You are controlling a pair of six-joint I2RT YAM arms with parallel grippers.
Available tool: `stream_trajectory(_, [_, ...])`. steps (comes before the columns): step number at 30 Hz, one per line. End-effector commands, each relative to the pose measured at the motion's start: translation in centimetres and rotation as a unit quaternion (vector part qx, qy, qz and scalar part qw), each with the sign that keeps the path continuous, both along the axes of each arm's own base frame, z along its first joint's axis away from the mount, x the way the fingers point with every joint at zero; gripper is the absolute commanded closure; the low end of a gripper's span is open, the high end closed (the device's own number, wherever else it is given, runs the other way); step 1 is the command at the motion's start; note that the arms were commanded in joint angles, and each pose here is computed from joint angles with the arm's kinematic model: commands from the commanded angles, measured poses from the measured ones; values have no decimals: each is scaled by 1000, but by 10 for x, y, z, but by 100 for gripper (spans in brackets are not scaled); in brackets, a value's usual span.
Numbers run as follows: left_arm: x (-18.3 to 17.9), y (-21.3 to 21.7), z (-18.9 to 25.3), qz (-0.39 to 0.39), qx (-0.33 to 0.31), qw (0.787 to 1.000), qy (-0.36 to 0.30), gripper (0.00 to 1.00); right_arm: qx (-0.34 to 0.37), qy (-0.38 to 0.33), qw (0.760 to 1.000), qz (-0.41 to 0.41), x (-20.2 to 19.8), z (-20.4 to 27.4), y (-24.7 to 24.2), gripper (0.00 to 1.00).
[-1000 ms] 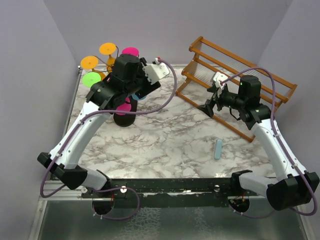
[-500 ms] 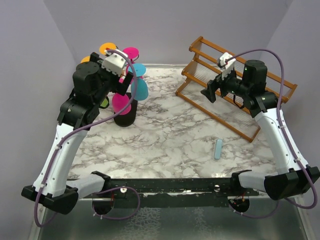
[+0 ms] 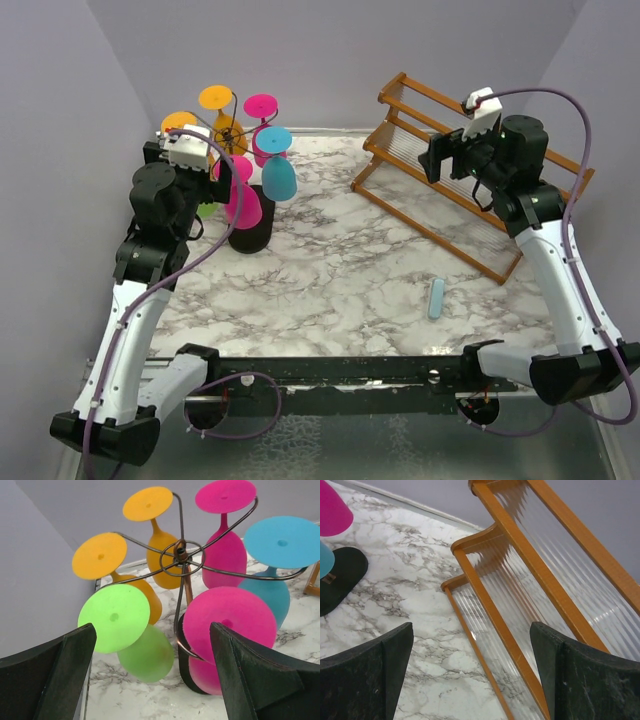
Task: Place the wine glass upside down on the wine glass rack
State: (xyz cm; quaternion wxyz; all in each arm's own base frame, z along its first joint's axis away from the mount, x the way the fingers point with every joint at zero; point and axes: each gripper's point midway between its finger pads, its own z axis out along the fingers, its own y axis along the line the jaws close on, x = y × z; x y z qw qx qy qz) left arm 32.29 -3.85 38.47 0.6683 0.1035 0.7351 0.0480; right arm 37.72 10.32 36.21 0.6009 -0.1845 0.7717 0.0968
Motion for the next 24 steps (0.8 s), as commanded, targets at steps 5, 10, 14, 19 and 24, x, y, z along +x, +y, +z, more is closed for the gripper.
stream_trajectory(5, [-24, -3, 36, -41, -57, 996, -64, 1, -15, -99, 994, -45, -26, 51, -27, 0])
stream_trajectory(10, [-35, 12, 39, -14, -44, 997, -59, 1, -45, -129, 990, -35, -49, 62, -32, 0])
stream_trajectory(14, [-39, 27, 32, 19, -35, 998, -56, 1, -65, -157, 985, -37, -68, 64, -39, 0])
stream_trajectory(19, [-35, 36, 18, 38, -31, 998, -44, 1, -73, -182, 979, -49, -88, 66, -48, 0])
stream_trajectory(24, [-35, 41, 8, 48, -35, 998, -28, 1, -75, -175, 981, -49, -96, 56, -51, 0])
